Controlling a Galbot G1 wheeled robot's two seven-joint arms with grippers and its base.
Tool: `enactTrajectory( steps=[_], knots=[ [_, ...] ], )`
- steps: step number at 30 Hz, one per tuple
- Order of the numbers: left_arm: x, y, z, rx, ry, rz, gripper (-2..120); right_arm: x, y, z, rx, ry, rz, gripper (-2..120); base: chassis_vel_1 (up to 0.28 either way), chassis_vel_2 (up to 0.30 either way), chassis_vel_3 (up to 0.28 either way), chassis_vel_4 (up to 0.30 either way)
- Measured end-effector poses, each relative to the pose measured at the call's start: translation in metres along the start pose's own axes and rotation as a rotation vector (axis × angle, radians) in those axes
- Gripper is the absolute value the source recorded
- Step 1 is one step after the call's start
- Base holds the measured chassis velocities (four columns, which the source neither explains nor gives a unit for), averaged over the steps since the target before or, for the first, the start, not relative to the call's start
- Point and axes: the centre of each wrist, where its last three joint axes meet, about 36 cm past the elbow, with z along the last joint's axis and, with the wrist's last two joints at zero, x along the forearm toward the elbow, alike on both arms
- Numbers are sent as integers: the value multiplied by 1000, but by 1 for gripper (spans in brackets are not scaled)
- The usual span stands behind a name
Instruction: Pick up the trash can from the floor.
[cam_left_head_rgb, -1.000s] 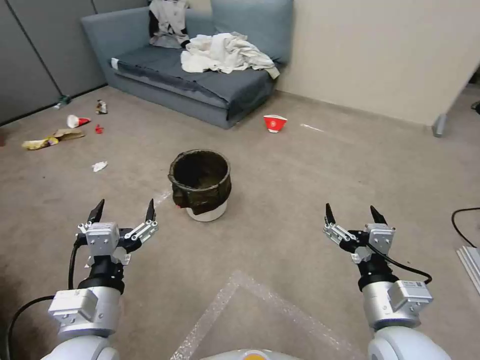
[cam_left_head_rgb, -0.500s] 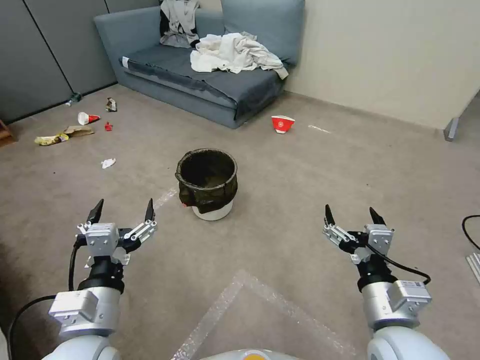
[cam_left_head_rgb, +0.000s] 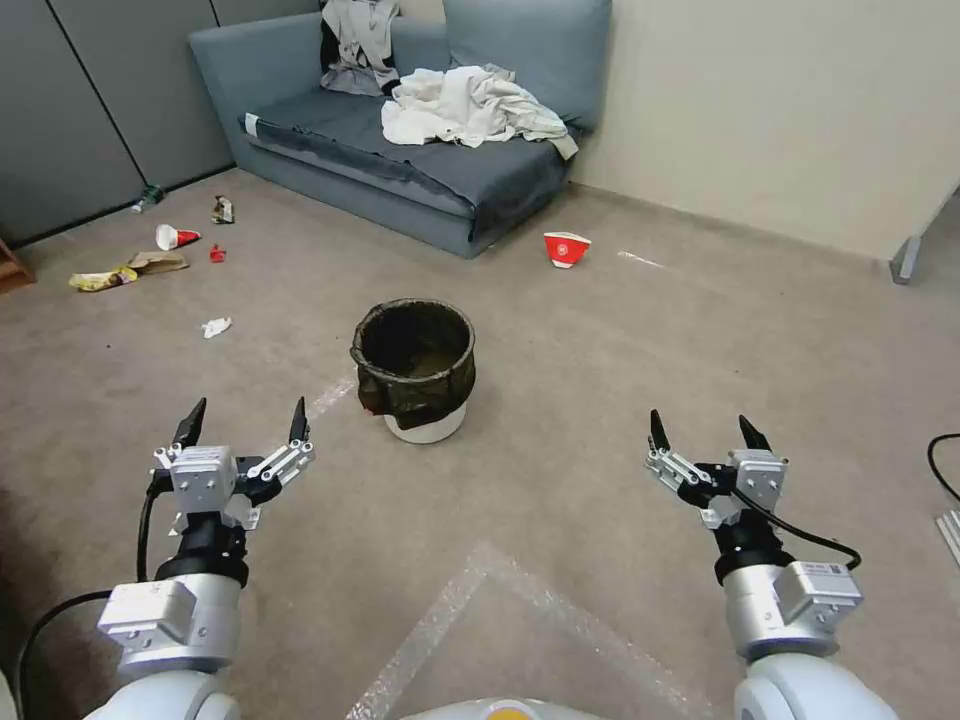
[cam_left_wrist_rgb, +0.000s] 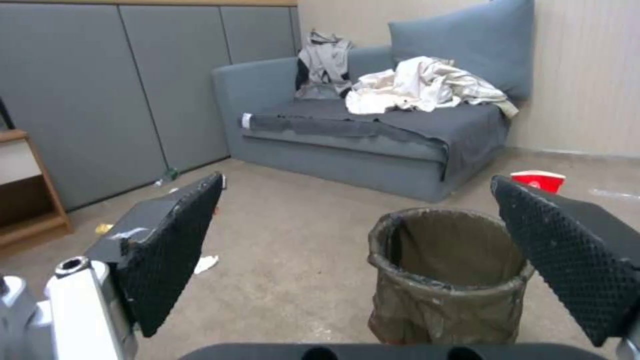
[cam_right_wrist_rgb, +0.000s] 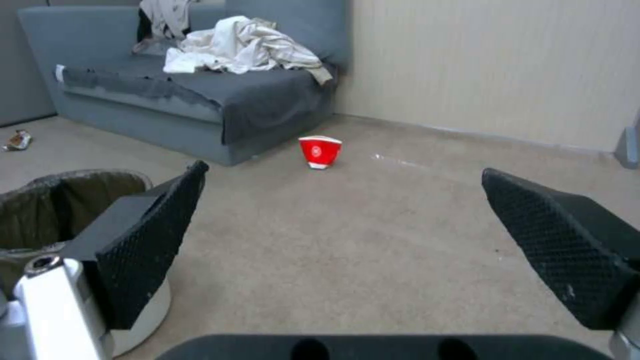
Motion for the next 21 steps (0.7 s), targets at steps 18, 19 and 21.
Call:
enactTrajectory(
  steps=[18,19,21],
  knots=[
    [0,-1,1,-1,4,-2,100,1,-1,3,-3,-8,2,100,-134,141,133,-134],
    [0,-1,1,-1,5,-2,100,1,-1,3,-4,-8,2,100,-180,170,155,-156],
    [0,-1,2,-1,5,-3,100,1,-1,4,-4,-8,2,100,-158,165,165,-140]
  ],
)
